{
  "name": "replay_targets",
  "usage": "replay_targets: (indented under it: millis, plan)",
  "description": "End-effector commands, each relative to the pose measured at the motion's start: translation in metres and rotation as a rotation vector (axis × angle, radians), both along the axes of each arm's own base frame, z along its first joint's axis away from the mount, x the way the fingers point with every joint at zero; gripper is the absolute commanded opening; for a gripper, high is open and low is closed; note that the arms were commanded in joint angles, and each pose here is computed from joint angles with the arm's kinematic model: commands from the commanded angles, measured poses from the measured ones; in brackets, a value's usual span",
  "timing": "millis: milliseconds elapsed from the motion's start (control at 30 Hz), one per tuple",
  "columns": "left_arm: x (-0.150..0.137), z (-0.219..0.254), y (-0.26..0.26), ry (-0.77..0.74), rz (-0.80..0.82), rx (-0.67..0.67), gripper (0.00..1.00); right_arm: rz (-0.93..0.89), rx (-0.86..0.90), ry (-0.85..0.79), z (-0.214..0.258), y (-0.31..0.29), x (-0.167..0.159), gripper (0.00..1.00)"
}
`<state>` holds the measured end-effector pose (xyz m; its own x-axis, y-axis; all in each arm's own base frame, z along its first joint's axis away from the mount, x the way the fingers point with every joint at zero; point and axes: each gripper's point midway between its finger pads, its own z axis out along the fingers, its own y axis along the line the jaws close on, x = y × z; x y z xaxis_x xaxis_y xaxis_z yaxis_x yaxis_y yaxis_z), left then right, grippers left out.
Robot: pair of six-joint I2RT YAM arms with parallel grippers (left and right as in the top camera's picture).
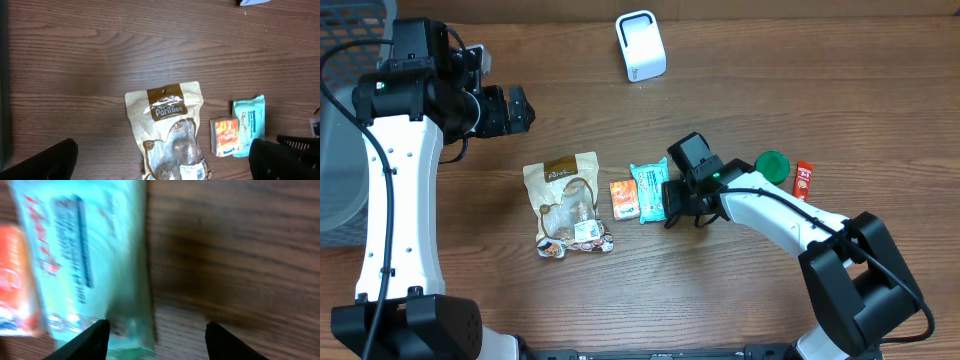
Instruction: Scan the item barcode
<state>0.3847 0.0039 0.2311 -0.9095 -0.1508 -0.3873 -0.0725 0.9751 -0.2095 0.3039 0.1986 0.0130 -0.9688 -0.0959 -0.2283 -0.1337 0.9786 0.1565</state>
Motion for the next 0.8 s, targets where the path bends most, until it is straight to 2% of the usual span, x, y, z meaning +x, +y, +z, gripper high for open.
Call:
replay_targets:
  millis: [0, 100, 267, 367, 533, 767]
  plan:
    - [0.000, -0.003, 0.002, 0.006, 0.004, 0.002, 1.00, -0.042, -0.143, -0.029, -0.005, -0.029, 0.001, 0.63]
    - [0.000, -0.003, 0.002, 0.007, 0.004, 0.002, 1.00, -0.109, -0.236, -0.030, -0.005, -0.054, 0.001, 0.63]
    - [0.000, -0.002, 0.002, 0.006, 0.004, 0.002, 1.00, -0.172, -0.287, -0.062, 0.001, -0.077, 0.015, 0.63]
    - [0.000, -0.003, 0.002, 0.007, 0.004, 0.002, 1.00, -0.166, -0.270, -0.082, 0.013, -0.079, 0.028, 0.68]
    - [0.000, -0.003, 0.002, 0.006, 0.004, 0.002, 1.00, -0.140, -0.247, -0.130, 0.046, -0.069, 0.048, 0.69]
    - [0.000, -0.003, 0.002, 0.006, 0.004, 0.002, 1.00, -0.104, -0.146, -0.081, 0.052, -0.048, 0.045, 0.73]
